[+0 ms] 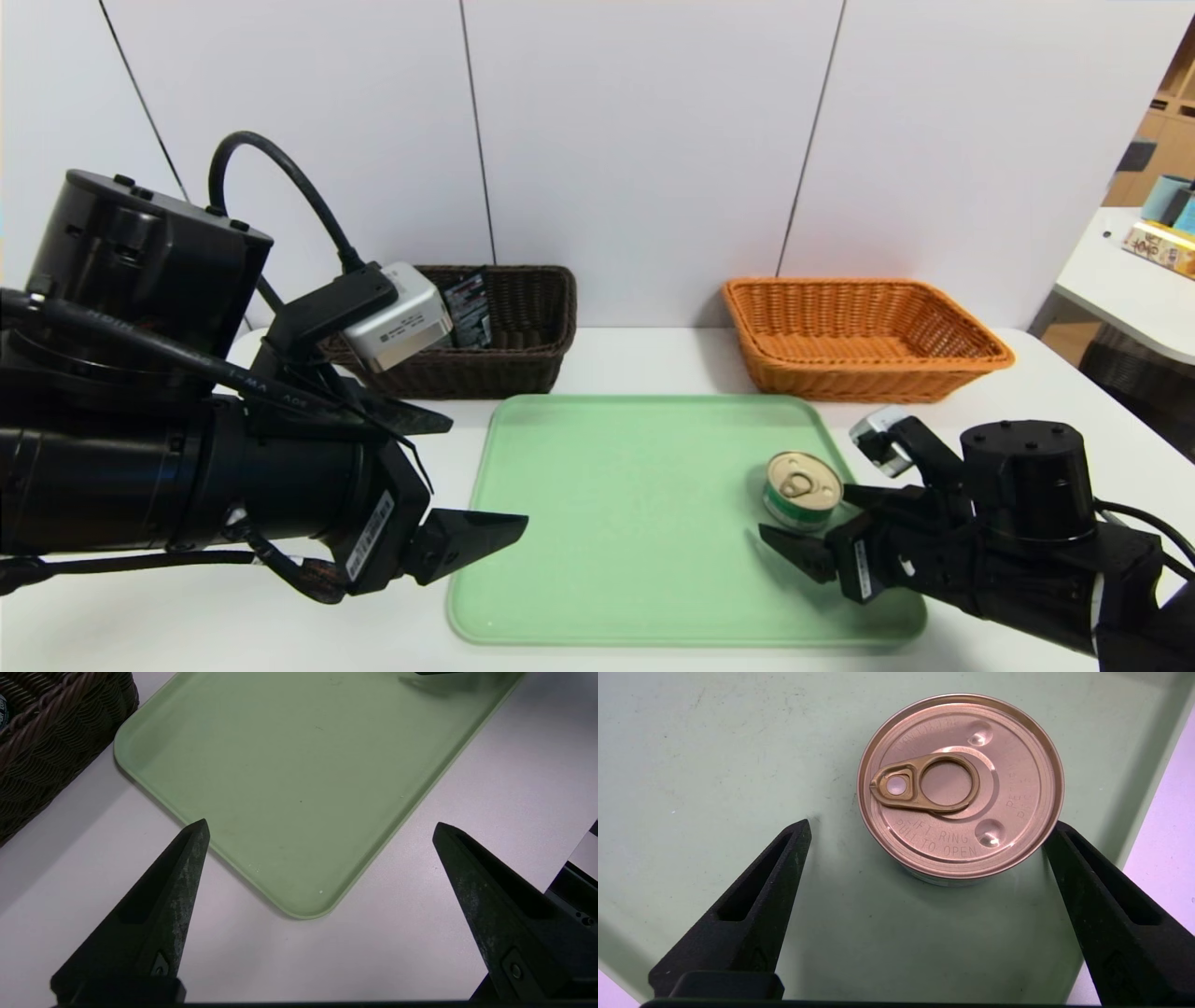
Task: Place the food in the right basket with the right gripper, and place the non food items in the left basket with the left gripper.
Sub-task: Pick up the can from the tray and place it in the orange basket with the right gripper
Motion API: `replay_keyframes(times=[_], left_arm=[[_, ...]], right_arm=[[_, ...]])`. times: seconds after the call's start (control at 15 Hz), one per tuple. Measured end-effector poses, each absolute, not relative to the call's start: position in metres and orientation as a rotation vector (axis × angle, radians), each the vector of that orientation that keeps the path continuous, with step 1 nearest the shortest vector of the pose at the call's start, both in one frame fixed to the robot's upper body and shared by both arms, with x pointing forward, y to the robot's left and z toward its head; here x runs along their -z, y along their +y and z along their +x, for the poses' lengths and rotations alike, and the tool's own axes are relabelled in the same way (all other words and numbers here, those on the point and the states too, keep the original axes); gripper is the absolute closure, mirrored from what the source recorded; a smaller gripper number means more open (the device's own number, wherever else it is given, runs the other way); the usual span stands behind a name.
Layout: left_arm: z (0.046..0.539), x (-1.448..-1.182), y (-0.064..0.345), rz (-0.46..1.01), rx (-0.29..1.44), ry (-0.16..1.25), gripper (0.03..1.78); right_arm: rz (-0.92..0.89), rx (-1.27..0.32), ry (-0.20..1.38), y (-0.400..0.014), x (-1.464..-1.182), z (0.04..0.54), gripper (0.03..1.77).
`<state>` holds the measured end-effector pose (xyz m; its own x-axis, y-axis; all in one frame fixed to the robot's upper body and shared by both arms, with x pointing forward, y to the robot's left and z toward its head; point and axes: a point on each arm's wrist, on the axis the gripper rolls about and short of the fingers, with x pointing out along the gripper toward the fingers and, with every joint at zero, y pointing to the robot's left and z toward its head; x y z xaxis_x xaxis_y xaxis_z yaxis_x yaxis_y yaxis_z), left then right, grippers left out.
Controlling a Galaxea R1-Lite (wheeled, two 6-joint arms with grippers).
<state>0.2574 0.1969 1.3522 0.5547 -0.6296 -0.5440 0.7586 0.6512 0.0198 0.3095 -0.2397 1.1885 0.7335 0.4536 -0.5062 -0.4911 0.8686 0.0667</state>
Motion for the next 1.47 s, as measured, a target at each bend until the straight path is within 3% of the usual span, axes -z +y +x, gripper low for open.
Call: replay_keyframes(times=[0.4, 0.87, 1.47], left_arm=[[0.258, -1.35, 0.196, 0.264, 0.831, 0.543, 0.12], [0.258, -1.347, 0.197, 0.266, 0.828, 0.554, 0.12], [0.261, -1.345, 0.195, 0.267, 0.83, 0.55, 0.12]], right_arm=[[-0.078, -0.536, 0.495, -0.239, -1.198, 0.304, 0.1], [-0.076, -0.525, 0.523, -0.242, -1.191, 0.301, 0.1], [-0.063, -0.533, 0.389, -0.241, -1.176, 0.305, 0.1]])
